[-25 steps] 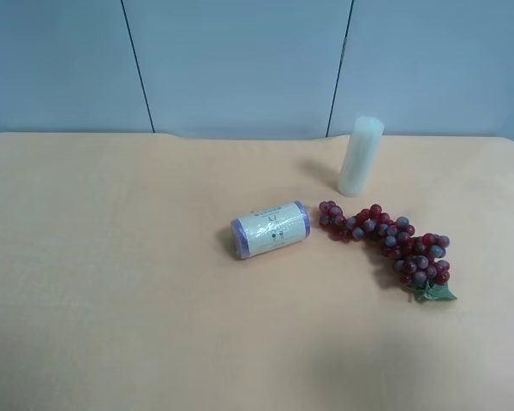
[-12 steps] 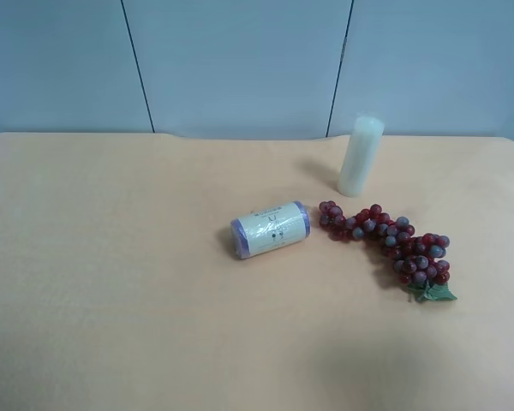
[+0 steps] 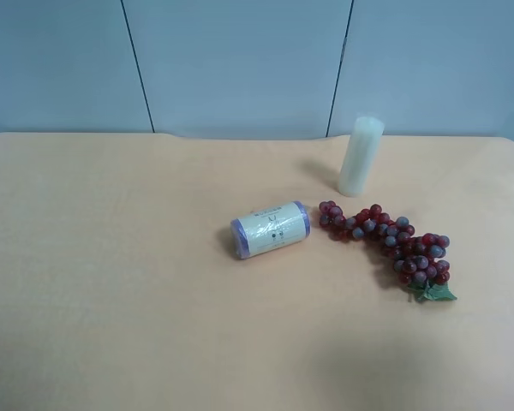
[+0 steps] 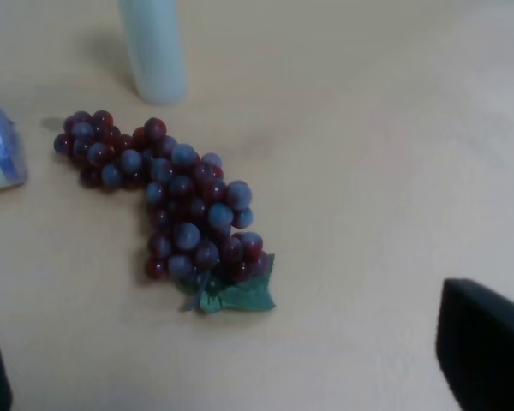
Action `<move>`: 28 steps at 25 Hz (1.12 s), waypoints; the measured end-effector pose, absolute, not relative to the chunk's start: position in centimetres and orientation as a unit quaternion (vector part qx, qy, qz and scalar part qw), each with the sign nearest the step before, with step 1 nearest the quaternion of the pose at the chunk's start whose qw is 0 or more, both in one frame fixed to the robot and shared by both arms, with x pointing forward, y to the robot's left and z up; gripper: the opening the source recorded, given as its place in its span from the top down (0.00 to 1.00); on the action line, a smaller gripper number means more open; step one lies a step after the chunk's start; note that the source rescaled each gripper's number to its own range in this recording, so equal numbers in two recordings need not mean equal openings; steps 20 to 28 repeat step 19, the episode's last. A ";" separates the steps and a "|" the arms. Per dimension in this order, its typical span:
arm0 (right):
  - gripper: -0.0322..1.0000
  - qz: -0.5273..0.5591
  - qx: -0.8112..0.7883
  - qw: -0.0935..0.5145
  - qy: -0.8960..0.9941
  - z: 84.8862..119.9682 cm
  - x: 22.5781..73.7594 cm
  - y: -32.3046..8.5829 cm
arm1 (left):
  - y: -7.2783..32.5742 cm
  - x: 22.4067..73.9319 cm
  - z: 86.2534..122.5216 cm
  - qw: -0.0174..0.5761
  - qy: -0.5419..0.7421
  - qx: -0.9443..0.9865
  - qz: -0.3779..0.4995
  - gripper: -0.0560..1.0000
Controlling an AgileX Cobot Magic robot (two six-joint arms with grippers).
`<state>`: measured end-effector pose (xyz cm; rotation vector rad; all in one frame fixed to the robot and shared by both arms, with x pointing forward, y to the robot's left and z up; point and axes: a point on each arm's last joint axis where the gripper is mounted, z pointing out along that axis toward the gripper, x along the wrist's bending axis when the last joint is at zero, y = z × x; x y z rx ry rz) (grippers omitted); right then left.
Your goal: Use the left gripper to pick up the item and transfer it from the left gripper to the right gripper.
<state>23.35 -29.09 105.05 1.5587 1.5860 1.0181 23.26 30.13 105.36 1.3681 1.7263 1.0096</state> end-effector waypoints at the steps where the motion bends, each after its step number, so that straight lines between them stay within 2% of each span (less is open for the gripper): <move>1: 0.00 0.391 0.599 0.341 0.610 105.0 23.3 -29.1 | 30.1 23.3 105.4 0.352 0.667 0.529 0.390 0.00; 28: 0.00 0.391 0.599 0.341 0.610 105.0 23.3 -29.1 | 30.1 23.3 105.4 0.352 0.667 0.529 0.390 0.00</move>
